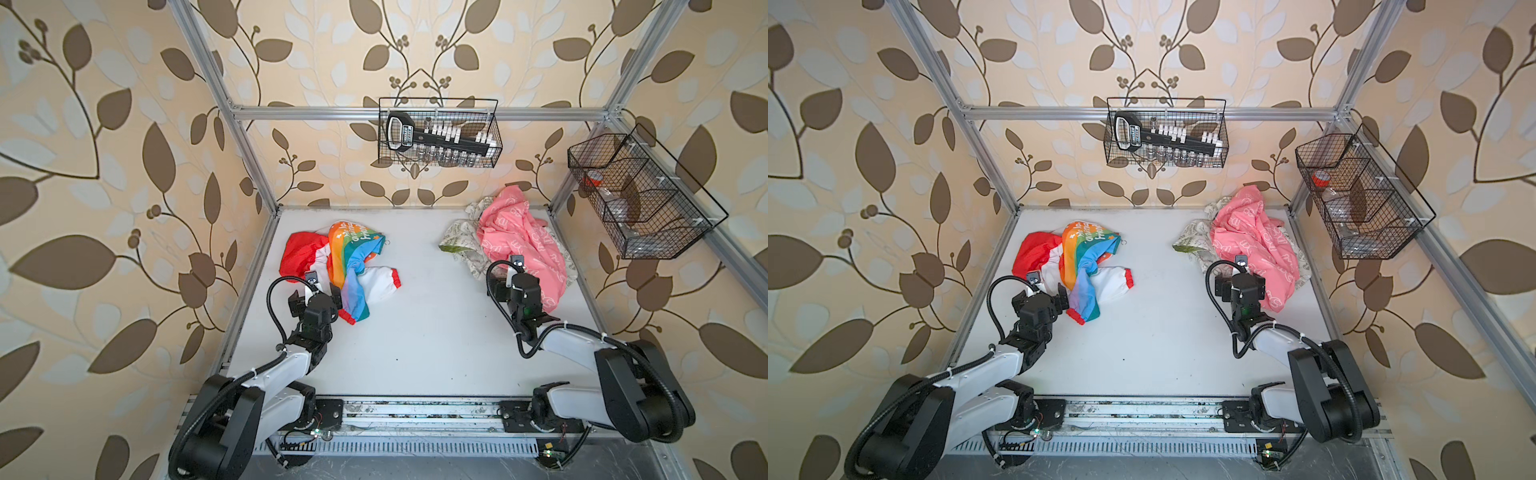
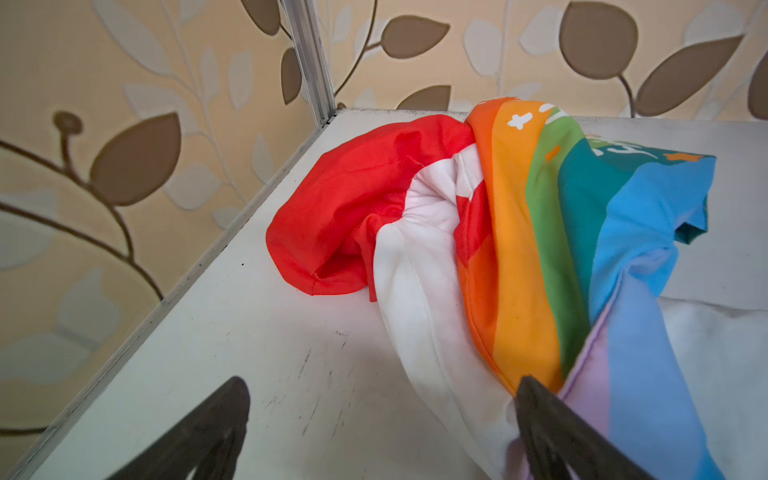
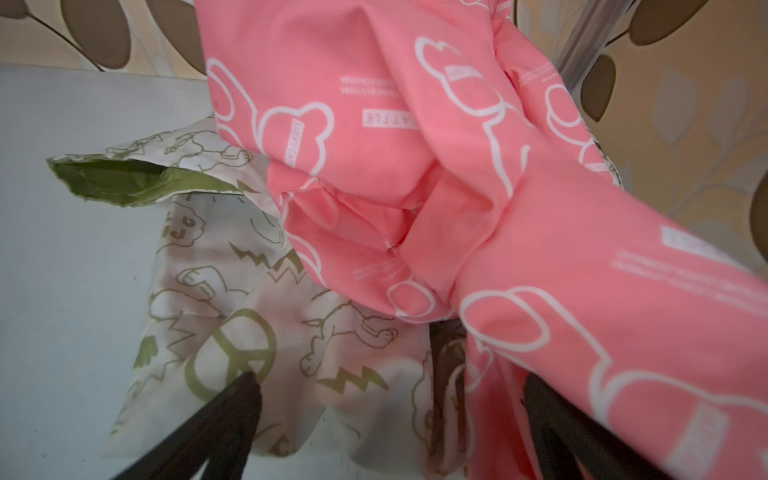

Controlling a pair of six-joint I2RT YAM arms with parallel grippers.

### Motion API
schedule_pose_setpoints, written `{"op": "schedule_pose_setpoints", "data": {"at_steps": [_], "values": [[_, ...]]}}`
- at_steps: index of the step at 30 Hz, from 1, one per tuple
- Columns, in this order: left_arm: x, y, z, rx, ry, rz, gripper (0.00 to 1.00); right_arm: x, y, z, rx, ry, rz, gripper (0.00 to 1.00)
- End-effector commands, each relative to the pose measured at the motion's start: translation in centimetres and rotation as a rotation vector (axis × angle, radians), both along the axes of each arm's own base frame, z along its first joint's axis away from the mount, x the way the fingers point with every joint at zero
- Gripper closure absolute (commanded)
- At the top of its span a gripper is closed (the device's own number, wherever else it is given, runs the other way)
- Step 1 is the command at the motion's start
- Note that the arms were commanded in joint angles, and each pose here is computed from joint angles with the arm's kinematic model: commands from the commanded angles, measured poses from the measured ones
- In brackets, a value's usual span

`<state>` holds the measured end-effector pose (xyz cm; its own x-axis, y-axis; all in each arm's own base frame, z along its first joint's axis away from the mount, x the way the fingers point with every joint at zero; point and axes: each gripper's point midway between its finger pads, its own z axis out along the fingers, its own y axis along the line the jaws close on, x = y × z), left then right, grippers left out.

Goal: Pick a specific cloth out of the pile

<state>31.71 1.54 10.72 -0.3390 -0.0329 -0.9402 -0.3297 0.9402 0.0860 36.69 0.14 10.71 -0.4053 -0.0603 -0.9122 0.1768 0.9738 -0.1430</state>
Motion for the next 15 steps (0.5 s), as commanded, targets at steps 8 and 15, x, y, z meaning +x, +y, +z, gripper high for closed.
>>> {"op": "schedule_pose_setpoints", "data": {"at_steps": [8, 15], "values": [[3.7, 0.3, 0.5, -0.007, -0.100, -0.025, 0.01, 0.0, -0.2, 2.5, 0.003, -0.255, 0.080, 0.03], [6.2, 0.8, -2.5, -0.076, 0.031, -0.066, 0.01, 0.1, -2.4, 1.2, 0.106, -0.260, 0.046, 0.00]]}}
